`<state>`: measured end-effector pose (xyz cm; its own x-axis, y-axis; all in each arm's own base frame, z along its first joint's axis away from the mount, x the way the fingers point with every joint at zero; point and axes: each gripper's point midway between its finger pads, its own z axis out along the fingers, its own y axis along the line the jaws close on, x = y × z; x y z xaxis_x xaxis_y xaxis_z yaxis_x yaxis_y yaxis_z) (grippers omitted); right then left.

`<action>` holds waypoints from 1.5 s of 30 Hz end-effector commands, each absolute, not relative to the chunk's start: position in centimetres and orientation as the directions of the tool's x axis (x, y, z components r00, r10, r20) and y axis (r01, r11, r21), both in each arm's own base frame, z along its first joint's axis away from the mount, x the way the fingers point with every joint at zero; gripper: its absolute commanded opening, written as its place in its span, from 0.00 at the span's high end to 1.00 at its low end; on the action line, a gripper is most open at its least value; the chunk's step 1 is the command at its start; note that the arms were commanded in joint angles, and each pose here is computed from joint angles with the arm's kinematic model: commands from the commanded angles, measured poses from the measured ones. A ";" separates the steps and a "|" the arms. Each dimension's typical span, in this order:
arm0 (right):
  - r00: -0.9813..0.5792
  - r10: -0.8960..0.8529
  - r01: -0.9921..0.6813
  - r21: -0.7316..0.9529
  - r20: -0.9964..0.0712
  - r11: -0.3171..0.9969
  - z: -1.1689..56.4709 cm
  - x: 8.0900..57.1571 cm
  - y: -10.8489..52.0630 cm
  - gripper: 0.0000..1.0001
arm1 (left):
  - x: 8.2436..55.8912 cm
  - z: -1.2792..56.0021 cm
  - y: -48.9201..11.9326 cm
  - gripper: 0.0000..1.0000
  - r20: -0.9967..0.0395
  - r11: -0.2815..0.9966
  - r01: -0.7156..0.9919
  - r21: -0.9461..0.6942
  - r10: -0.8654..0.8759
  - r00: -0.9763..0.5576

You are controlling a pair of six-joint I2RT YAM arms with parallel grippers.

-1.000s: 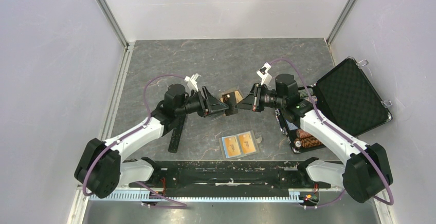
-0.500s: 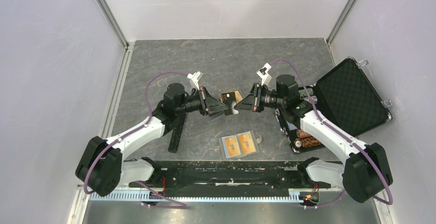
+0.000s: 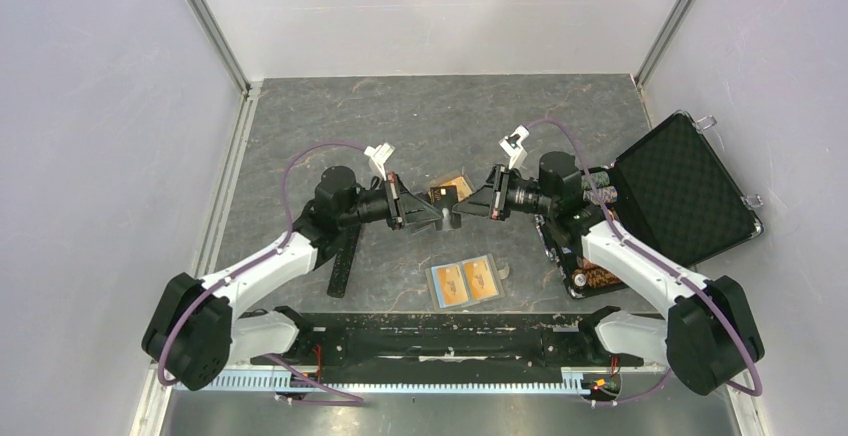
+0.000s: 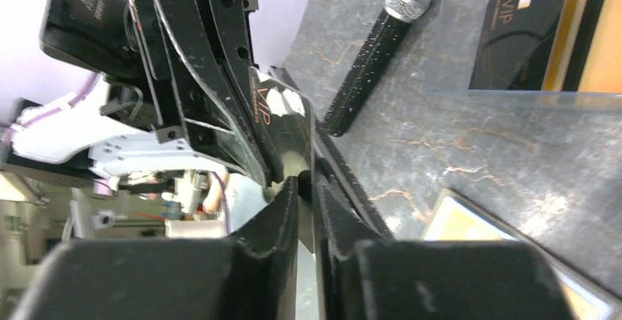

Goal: Put the credit cards into the card holder
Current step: Pick up the credit card from the storage box.

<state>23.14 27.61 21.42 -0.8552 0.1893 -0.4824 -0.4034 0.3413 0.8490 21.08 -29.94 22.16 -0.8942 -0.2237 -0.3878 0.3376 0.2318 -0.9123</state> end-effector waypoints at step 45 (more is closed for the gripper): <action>-0.899 0.204 -0.150 0.710 -0.387 0.688 5.5 17.1 18.7 1.00 | 15.0 6.4 -30.8 0.61 -0.181 0.619 -0.045 -0.784 -0.297 -0.937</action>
